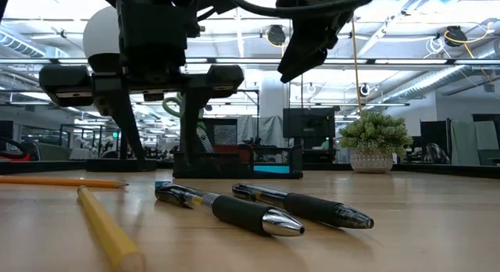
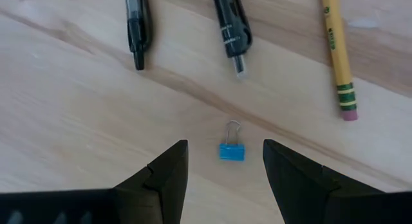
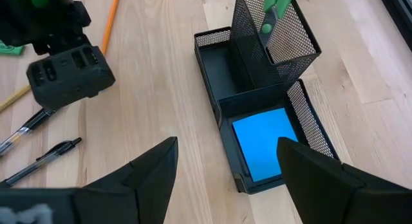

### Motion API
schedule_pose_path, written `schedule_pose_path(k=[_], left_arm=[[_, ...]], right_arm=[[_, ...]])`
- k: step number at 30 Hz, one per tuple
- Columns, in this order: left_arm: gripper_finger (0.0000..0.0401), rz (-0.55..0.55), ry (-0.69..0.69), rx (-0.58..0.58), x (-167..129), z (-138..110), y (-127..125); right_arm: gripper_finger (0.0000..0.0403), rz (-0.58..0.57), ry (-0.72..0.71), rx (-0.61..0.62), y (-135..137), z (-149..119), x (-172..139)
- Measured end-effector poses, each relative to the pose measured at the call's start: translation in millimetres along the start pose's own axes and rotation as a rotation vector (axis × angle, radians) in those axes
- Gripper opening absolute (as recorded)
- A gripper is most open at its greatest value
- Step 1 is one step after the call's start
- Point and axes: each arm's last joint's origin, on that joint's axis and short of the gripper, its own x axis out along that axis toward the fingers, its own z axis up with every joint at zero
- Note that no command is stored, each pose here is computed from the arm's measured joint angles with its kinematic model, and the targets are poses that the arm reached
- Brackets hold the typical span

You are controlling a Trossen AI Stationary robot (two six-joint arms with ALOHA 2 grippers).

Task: Pick and place office supplies into organizer
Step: Put the blue binder clip into the black desk organizer

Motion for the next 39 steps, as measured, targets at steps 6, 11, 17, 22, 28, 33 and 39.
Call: schedule_pose_path(k=[6, 11, 17, 22, 28, 33, 39], left_arm=[[0.0195, -0.035, 0.027, -0.006, 16, -2, -1], [0.0195, -0.048, 0.042, 0.007, 22, -3, 0], [0.0195, -0.055, 0.024, -0.002, 23, -5, 2], [0.0195, -0.059, 0.019, -0.015, 23, -8, 4], [0.0164, -0.077, 0.005, -0.015, 23, -9, 3], [0.0107, -0.080, 0.008, -0.016, 24, -9, 3], [0.0056, -0.071, 0.005, -0.016, 24, -9, 4]], right_arm=[[0.0254, 0.000, 0.000, 0.000, 0, 0, 0], [0.0254, 0.002, -0.006, -0.003, 0, 1, 0], [0.0254, 0.002, -0.008, -0.003, 0, 1, 0], [0.0254, 0.003, -0.011, -0.003, 1, 1, 0], [0.0254, 0.003, -0.016, -0.006, 1, 2, 0], [0.0254, 0.003, -0.016, -0.010, 1, 2, 0], [0.0254, 0.004, -0.022, -0.009, 1, 2, 0]])
